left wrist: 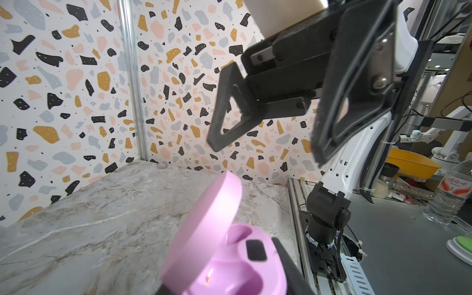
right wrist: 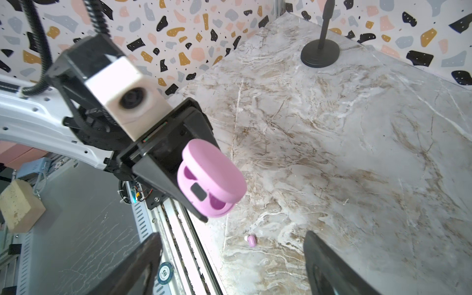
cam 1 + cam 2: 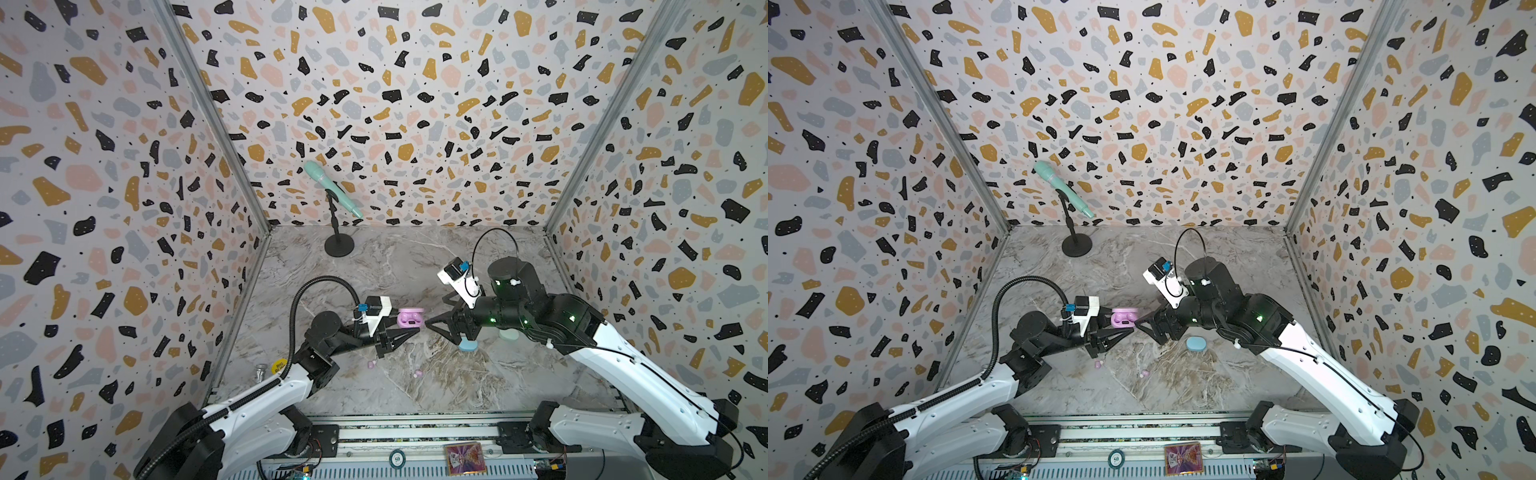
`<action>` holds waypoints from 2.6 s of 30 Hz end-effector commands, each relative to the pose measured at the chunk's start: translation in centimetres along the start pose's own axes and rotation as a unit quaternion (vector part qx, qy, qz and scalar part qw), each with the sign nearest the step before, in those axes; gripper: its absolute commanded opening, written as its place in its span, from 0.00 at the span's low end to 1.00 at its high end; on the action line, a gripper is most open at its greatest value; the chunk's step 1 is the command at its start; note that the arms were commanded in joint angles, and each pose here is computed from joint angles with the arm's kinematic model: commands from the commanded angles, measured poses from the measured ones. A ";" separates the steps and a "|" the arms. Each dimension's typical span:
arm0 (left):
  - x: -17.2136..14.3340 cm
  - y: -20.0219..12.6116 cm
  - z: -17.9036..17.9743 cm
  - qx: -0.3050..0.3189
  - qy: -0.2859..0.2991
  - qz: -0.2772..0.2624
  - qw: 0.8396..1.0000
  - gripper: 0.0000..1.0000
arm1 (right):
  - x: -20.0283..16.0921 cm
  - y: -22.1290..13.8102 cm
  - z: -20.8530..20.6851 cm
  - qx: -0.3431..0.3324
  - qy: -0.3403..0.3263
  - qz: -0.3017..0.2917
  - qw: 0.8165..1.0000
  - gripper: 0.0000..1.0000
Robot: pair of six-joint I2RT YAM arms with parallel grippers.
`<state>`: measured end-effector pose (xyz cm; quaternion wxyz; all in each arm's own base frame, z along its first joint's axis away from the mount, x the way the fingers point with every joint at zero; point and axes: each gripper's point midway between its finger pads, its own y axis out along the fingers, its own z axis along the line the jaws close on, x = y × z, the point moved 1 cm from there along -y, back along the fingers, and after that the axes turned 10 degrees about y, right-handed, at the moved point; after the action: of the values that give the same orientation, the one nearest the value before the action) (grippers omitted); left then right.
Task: Insert wireless bluetooth earbuds into charging case
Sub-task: Open the charging case, then rotate the wireless bluetooth earbud at the bottom-center of the table.
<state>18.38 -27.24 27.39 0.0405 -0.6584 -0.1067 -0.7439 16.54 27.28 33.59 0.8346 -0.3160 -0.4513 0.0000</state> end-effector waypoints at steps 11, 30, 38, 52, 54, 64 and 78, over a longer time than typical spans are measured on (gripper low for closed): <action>2.1 -1.9 1.4 0.058 0.029 -0.035 0.997 0.10 | -2.9 2.0 -0.5 0.007 0.090 -0.014 0.996 0.87; 2.6 -4.0 5.2 0.134 0.031 -0.051 0.989 0.09 | -19.0 12.4 -6.6 -0.146 0.141 0.182 0.962 0.70; 2.7 -4.5 6.0 0.148 0.031 -0.048 0.987 0.09 | -21.1 14.9 -7.7 -0.160 0.129 0.230 0.951 0.67; 2.5 -5.2 7.0 0.166 0.029 -0.041 0.985 0.08 | -21.7 16.9 -7.4 -0.087 0.277 0.251 0.923 0.66; 2.7 -5.2 7.0 0.167 0.029 -0.044 0.985 0.08 | -22.2 17.1 -7.4 -0.088 0.293 0.258 0.917 0.66; 3.0 -5.7 6.7 0.171 0.029 -0.050 0.983 0.08 | -22.9 17.6 -7.0 -0.080 0.331 0.267 0.902 0.66; 3.3 -6.2 6.4 0.179 0.032 -0.056 0.982 0.07 | -17.4 18.6 -3.2 0.001 0.324 0.227 0.918 0.67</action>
<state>23.32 -20.09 29.88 0.1284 -0.6233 -0.2589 -0.7266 13.75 33.77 7.11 0.9003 -0.4232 -0.0581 0.0836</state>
